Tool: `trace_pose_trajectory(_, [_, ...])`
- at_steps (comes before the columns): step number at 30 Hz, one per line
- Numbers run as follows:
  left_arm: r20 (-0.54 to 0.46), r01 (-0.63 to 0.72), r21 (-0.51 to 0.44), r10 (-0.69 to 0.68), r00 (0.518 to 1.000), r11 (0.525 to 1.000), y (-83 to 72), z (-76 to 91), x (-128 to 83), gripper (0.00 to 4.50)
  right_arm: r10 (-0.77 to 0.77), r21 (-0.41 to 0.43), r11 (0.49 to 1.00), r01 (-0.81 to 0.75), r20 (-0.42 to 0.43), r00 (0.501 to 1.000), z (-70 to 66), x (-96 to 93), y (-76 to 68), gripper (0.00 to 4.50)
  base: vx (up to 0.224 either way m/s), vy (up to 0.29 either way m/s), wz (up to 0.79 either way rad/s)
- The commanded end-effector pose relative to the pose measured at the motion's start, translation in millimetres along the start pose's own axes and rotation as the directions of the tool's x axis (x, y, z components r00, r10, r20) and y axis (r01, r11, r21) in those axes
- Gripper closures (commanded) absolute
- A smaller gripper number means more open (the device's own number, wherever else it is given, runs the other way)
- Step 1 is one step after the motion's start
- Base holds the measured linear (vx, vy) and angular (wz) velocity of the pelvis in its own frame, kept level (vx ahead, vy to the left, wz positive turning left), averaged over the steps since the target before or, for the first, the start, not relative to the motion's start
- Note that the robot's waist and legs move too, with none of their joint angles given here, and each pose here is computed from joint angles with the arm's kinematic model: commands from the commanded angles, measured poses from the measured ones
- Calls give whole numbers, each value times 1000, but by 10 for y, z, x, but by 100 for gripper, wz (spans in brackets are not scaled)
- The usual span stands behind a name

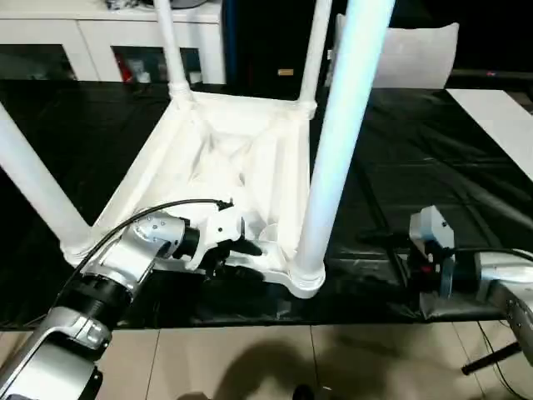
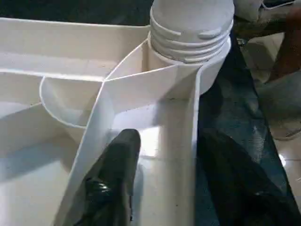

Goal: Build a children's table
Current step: Rotate leg to tighten

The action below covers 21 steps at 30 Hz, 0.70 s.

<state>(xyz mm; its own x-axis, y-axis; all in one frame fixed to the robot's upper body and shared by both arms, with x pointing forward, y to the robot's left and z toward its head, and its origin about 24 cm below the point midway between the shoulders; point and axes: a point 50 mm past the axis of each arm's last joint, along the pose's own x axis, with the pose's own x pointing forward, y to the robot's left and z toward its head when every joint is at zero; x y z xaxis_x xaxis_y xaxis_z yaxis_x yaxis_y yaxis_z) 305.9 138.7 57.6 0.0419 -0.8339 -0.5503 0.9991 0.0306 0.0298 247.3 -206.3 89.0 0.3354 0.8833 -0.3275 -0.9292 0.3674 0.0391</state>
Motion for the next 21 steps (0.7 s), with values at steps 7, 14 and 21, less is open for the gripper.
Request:
trace_pose_trajectory(7, [5,50,0,-50,999,999,0,21,45,311,21,9,1000,-21,-1,1000,35,16,37,0,0,0,0])
trace_pose_trajectory(14, [-17,76,1,-76,997,997,-5,1,79,371,27,12,1000,-27,-3,1000,42,18,45,0,0,0,0])
trace_pose_trajectory(21, [-67,88,12,-87,994,996,1,-46,94,417,38,14,999,-38,-4,999,50,25,57,0,0,0,0])
